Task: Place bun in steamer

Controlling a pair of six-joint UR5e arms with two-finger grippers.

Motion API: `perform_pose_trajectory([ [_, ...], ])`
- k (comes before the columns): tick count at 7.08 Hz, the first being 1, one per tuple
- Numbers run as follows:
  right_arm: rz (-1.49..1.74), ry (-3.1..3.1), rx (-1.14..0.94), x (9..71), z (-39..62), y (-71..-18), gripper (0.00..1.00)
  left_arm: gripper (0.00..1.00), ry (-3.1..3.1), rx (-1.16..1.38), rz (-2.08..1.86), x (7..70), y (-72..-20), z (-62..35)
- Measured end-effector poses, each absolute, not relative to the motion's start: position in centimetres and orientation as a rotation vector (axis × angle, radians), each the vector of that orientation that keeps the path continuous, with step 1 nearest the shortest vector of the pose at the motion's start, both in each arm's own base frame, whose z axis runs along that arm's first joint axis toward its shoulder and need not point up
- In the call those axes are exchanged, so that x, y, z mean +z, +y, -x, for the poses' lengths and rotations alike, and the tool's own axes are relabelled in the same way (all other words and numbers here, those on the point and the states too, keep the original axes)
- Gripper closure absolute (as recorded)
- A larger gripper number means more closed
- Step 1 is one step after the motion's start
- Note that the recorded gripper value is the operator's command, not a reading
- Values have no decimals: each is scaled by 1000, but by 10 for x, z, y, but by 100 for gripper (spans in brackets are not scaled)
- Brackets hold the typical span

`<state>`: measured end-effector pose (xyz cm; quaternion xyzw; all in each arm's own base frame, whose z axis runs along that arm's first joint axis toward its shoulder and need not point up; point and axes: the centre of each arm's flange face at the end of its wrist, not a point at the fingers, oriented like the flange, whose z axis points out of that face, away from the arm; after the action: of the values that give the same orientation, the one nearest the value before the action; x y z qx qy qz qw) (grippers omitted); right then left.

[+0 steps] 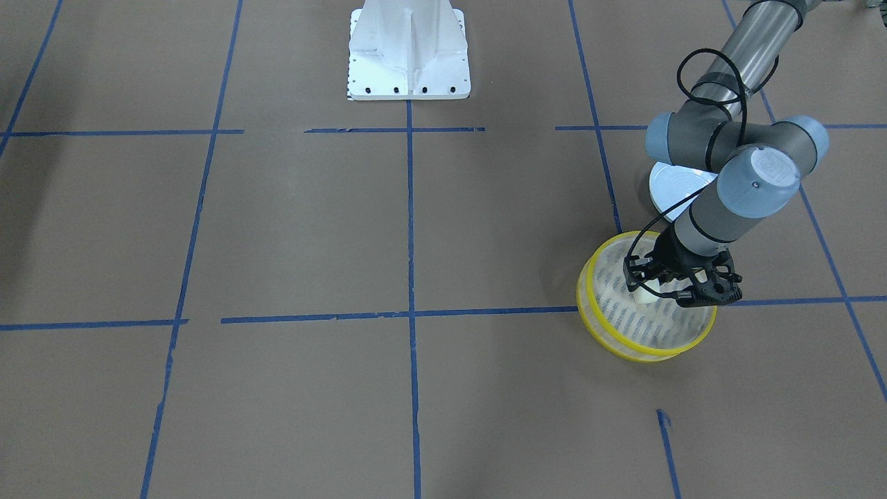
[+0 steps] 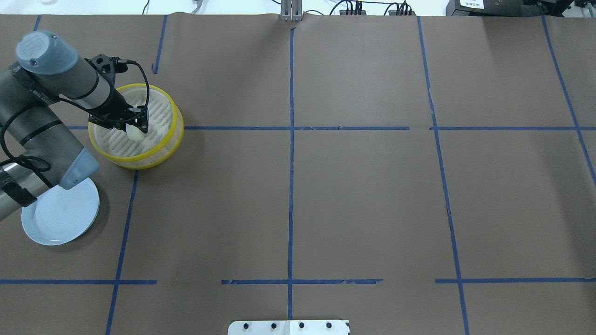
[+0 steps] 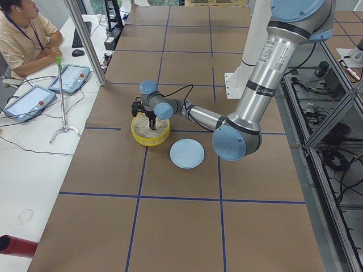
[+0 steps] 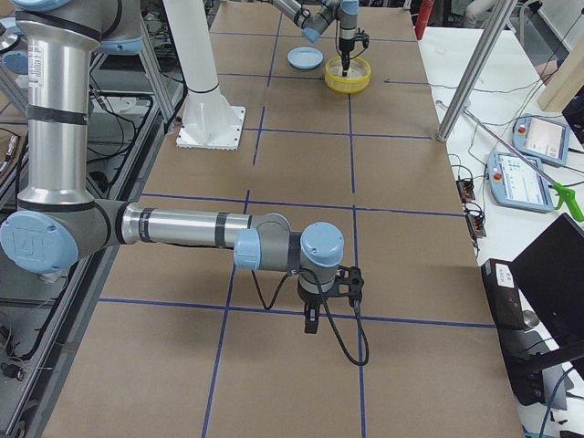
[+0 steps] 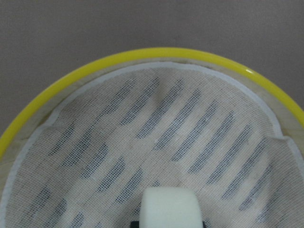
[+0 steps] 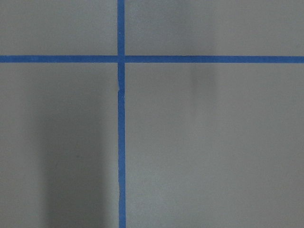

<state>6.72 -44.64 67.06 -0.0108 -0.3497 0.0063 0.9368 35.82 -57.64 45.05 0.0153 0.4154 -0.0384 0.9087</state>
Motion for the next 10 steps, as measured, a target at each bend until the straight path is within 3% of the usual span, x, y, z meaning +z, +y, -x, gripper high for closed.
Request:
perform_pose_trajectory([
  [1, 22, -715, 13, 671, -67, -446, 0, 13, 857, -79, -29, 451, -575, -360],
  [2, 22, -715, 13, 671, -67, -446, 0, 0, 857, -78, -29, 451, -575, -360],
  [6, 22, -715, 13, 671, -67, -446, 0, 0, 874, -100, -66, 434, -583, -339],
  [10, 22, -715, 13, 671, -67, -446, 0, 0, 840, -54, -199, 427, -585, -221],
])
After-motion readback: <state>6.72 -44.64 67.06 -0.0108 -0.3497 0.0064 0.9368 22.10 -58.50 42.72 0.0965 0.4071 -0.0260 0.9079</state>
